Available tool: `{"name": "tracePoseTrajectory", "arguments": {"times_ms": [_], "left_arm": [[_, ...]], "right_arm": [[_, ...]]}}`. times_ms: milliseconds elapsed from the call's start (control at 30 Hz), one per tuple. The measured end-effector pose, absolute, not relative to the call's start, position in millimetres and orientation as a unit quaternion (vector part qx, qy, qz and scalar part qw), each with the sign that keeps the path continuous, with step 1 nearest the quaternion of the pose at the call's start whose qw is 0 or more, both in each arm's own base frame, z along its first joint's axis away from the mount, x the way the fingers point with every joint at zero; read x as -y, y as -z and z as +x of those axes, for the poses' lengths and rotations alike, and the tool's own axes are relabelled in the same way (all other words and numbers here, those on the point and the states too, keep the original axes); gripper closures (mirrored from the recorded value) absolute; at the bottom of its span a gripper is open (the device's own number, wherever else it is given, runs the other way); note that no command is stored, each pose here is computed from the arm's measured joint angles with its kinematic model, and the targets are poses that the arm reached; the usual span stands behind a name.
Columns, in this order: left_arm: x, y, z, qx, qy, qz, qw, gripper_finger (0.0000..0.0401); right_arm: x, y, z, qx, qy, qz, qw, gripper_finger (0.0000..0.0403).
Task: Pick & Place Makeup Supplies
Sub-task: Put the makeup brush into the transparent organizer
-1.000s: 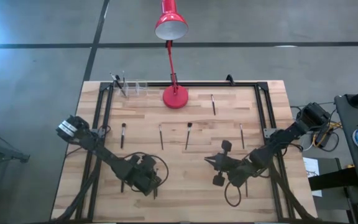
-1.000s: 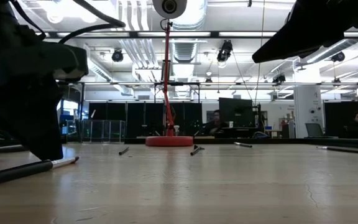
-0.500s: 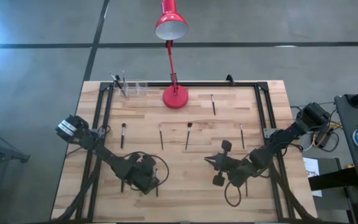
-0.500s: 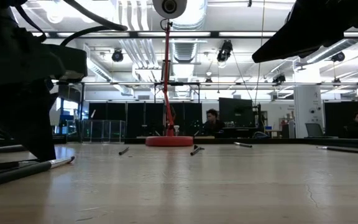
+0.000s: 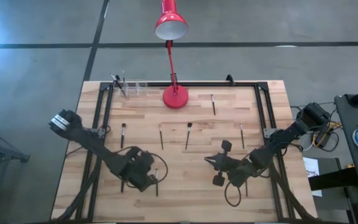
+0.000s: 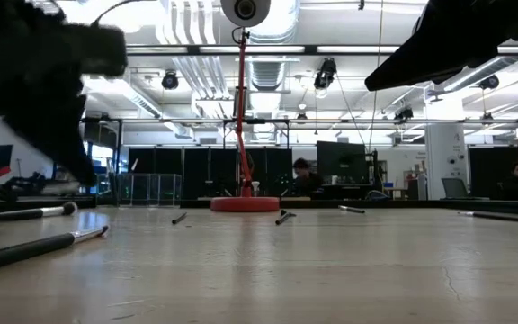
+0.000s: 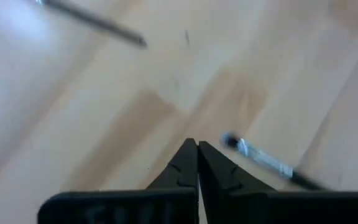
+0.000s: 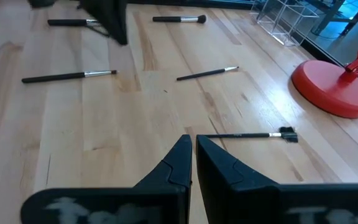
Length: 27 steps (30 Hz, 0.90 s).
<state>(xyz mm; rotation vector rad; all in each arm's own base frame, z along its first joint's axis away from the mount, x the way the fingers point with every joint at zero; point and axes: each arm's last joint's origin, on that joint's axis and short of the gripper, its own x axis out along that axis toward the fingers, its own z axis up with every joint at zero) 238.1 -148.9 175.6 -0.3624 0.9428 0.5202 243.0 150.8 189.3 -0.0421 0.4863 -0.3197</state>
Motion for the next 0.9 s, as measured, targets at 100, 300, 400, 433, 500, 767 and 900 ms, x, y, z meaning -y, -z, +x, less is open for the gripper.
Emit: {"name": "tracePoseTrajectory", "arguments": {"times_ms": [100,300,400,433,500,767,900], "left_arm": [[143,-198,234,-0.383,-0.255,-0.16,0.873,0.04],[126,-239,222,-0.241,-0.303,-0.096,0.917,0.0401],[116,-255,215,-0.182,-0.34,-0.05,0.921,0.0401],[111,-258,212,-0.167,-0.353,-0.041,0.92,0.0401],[98,-262,207,-0.144,-0.382,-0.032,0.912,0.0401],[9,-251,195,-0.12,-0.474,-0.064,0.87,0.0401],[-46,-244,194,-0.031,-0.416,-0.118,0.901,0.0401]], "right_arm": [[-151,-189,243,-0.24,0.158,-0.021,0.958,0.0385],[-151,-189,243,-0.24,0.158,-0.021,0.958,0.0385],[-151,-189,243,-0.24,0.158,-0.021,0.958,0.0385],[-151,-189,243,-0.24,0.158,-0.021,0.958,0.0385],[-151,-189,243,-0.24,0.158,-0.021,0.958,0.0385],[-151,-189,243,-0.241,0.157,-0.023,0.958,0.0385],[-151,-189,243,-0.241,0.157,-0.025,0.957,0.0385]]}}
